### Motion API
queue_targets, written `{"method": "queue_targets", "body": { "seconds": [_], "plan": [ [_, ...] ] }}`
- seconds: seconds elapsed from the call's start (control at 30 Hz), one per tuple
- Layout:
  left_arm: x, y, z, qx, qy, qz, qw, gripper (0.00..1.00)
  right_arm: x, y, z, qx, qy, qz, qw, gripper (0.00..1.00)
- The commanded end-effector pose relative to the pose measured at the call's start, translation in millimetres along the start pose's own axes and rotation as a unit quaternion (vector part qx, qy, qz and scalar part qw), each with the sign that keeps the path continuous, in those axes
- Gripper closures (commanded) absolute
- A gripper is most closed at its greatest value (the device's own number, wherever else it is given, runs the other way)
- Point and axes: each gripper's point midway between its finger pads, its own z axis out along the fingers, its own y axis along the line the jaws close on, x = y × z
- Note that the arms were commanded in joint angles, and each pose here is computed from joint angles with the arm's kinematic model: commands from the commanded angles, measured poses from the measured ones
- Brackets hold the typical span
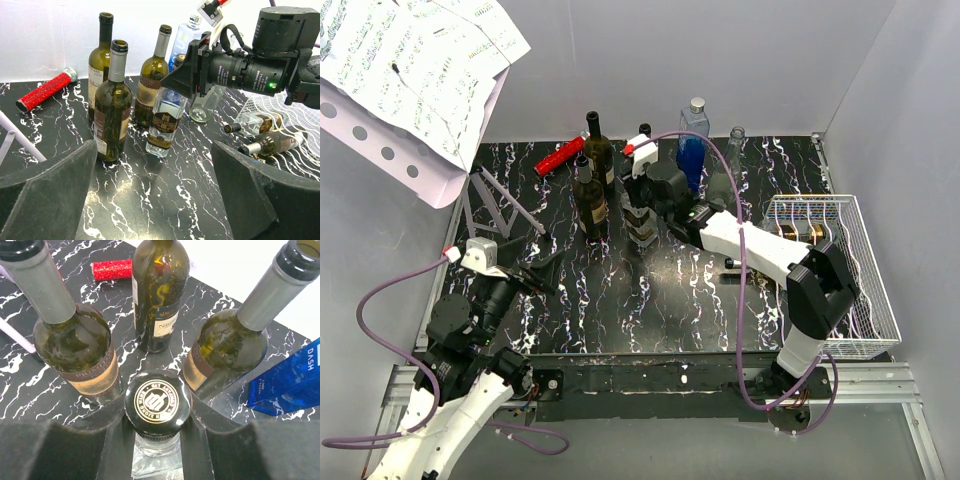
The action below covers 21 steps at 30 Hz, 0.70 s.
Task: Take the wine bottle off the wine rack
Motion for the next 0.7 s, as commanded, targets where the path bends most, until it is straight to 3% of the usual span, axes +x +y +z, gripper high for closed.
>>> {"method": "queue_targets", "body": {
  "seconds": [0.0,0.17,0.33,0.47,0.67],
  "plan": [
    [4,3,2,-0.006,0.006,0.008,1.000,0.02,-115,-7,-11,0.010,-0.177,0.046,0.983,0.99],
    [4,3,2,-0.007,0.007,0.009,1.000,0.02,-107,-12,-8,0.022,-0.177,0.064,0.982,0.96],
    [5,3,3,-0.005,0.009,0.009,1.000,0.02,-100,-14,-11,0.029,-0.169,0.069,0.983,0.68],
    [6,2,4,-0.004,0.012,0.009,1.000,0.02,-99,-16,-18,0.028,-0.167,0.066,0.983,0.52],
    [8,2,5,-0.004,0.015,0.010,1.000,0.02,-96,-20,-24,0.036,-0.154,0.059,0.986,0.48]
  ]
}}
